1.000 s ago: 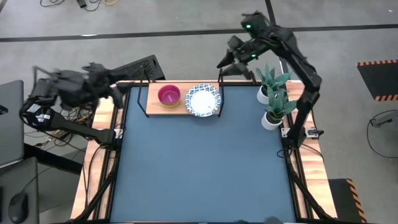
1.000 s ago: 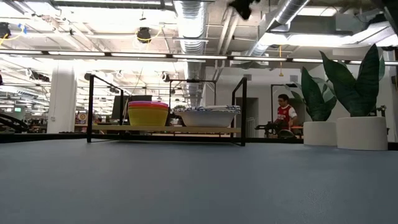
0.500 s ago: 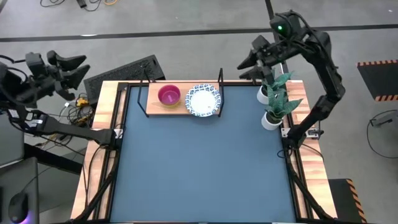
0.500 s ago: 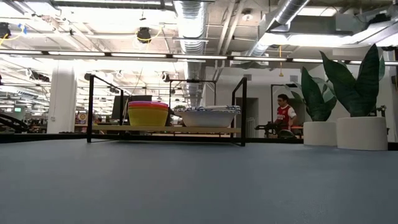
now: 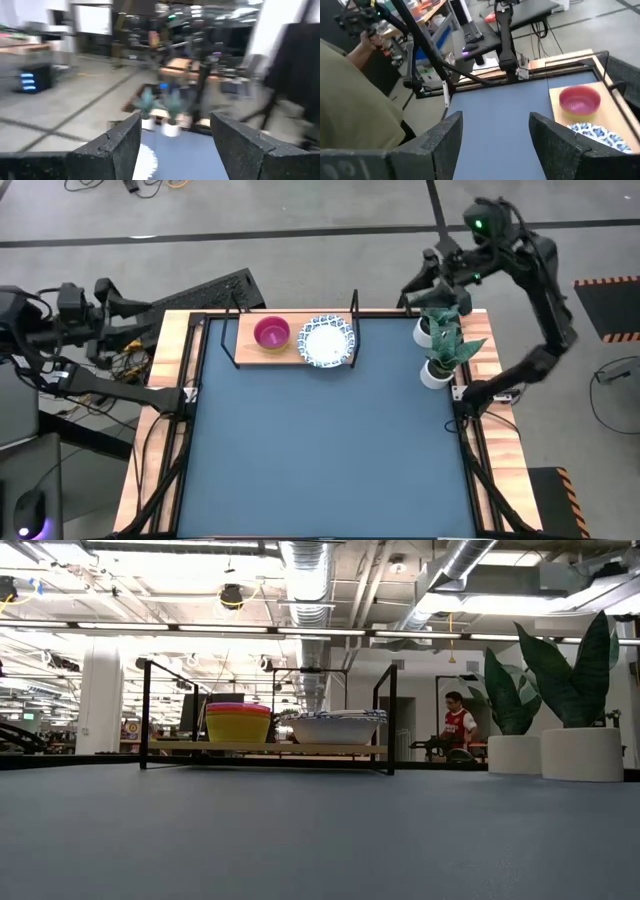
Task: Place and stack bowls onto a shelf
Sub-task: Return to Home Position
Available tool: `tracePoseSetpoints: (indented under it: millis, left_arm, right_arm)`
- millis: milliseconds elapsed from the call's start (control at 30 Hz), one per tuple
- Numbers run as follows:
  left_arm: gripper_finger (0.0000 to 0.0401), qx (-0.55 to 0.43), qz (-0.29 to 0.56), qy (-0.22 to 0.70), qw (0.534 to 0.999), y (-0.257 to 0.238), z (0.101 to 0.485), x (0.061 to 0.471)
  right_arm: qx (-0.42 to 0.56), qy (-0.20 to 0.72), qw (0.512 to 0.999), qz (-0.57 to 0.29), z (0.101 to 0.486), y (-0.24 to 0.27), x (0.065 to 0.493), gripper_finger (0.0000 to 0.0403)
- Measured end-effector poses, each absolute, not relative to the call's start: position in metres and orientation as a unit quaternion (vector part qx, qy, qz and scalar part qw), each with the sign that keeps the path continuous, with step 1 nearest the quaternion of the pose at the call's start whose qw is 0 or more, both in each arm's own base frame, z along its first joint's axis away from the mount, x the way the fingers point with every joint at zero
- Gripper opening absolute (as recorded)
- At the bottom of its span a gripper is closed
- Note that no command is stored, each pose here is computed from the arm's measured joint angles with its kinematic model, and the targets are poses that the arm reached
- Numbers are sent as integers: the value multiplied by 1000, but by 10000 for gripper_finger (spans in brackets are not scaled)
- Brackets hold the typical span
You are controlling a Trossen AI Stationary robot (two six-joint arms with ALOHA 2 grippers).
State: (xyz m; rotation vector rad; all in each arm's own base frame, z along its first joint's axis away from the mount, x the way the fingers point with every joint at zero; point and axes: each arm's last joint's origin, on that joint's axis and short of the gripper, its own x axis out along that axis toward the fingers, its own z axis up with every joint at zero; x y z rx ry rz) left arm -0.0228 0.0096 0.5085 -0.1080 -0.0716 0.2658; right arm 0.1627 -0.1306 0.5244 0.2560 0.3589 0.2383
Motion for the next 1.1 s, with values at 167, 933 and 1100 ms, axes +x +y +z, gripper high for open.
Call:
tracePoseSetpoints:
  millis: [167, 933, 1100]
  left_arm:
    - [224, -58, 14, -69, 996, 4, 500, -30]
    - [224, -158, -92, -163, 970, 26, 379, -60]
    - [224, -170, -100, -148, 969, 43, 380, -73]
  right_arm:
    - [127, 120, 978, 116, 488, -121, 166, 255]
    - [69, -335, 936, -80, 334, -11, 68, 255]
    - [75, -380, 919, -76, 337, -6, 21, 255]
